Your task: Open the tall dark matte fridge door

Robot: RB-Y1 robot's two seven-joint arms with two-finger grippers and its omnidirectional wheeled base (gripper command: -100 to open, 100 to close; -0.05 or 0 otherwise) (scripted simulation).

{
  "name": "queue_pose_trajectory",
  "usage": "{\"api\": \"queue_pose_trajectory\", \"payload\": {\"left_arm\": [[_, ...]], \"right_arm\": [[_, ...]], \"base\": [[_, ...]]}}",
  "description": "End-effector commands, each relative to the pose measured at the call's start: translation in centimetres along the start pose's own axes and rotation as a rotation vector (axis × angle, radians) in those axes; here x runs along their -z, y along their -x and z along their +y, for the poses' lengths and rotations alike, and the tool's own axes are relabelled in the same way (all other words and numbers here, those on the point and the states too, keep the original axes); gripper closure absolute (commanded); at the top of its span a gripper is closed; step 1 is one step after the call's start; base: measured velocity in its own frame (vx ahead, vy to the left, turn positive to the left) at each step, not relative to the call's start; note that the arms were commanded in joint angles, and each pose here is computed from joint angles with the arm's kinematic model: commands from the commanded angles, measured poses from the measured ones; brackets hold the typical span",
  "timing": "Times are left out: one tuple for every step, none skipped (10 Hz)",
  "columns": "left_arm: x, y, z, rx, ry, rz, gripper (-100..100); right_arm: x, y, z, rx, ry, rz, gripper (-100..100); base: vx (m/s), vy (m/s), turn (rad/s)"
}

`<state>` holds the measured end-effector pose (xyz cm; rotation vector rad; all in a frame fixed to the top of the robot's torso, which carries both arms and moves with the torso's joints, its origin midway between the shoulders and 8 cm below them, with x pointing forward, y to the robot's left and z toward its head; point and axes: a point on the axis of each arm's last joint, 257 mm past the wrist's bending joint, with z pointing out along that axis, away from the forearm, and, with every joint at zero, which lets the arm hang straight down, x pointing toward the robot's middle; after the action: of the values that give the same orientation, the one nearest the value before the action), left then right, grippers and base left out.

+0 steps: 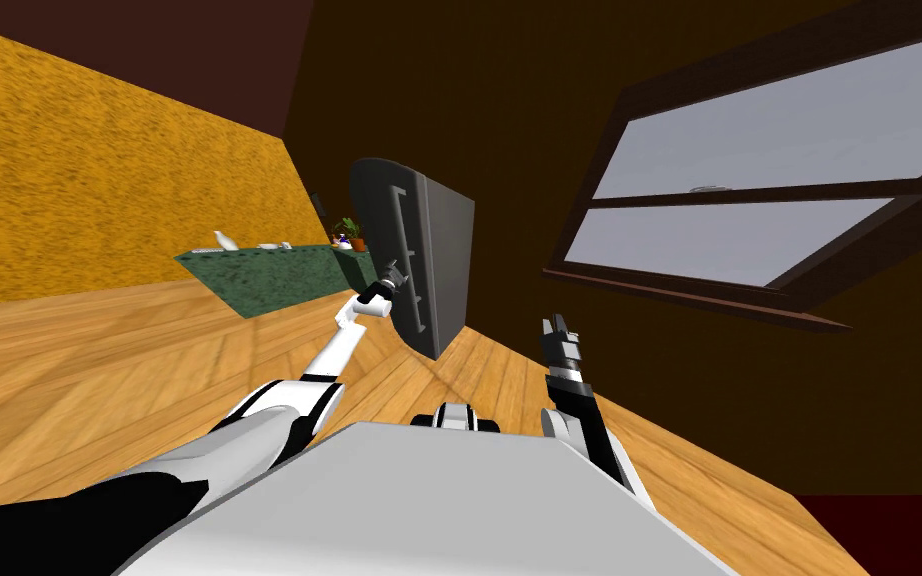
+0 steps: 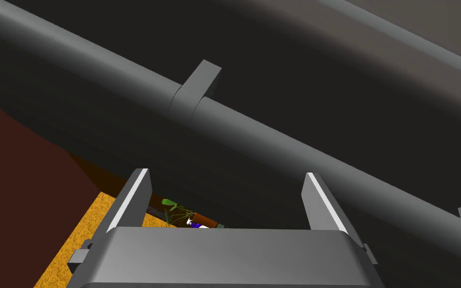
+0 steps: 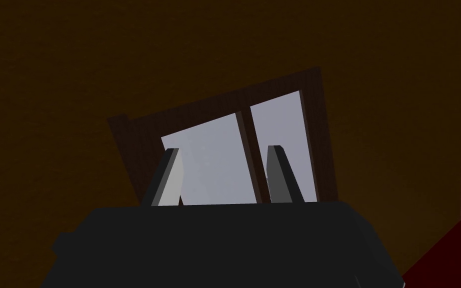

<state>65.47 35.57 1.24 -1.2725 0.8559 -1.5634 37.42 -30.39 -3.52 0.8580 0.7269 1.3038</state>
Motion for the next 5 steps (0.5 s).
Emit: {"api": "queue_pose_trajectory", "payload": {"left_arm": [[-1.3, 1.6, -0.3, 0.022, 0.024, -0.046, -100], [-2.3, 2.5, -1.3, 0.042, 0.032, -0.076, -100], [-2.3, 2.9, -0.9, 0.043, 0.04, -0.085, -100], [-3.3, 3.7, -2.1, 0.065, 0.044, -0.113, -100], [-3.3, 4.3, -1.5, 0.066, 0.055, -0.125, -100]], "right_arm": [[0.0, 0.0, 0.0, 0.0, 0.0, 0.0, 0], [0.0, 0.0, 0.0, 0.0, 0.0, 0.0, 0], [0.0, 0.0, 0.0, 0.0, 0.0, 0.0, 0], [0.0, 0.0, 0.0, 0.0, 0.0, 0.0, 0], [0.0, 0.0, 0.0, 0.0, 0.0, 0.0, 0]], "base": [[0.04, -0.08, 0.025], [0.062, -0.105, 0.035], [0.049, -0.091, 0.018], [0.047, -0.111, 0.037], [0.033, -0.093, 0.022]]}}
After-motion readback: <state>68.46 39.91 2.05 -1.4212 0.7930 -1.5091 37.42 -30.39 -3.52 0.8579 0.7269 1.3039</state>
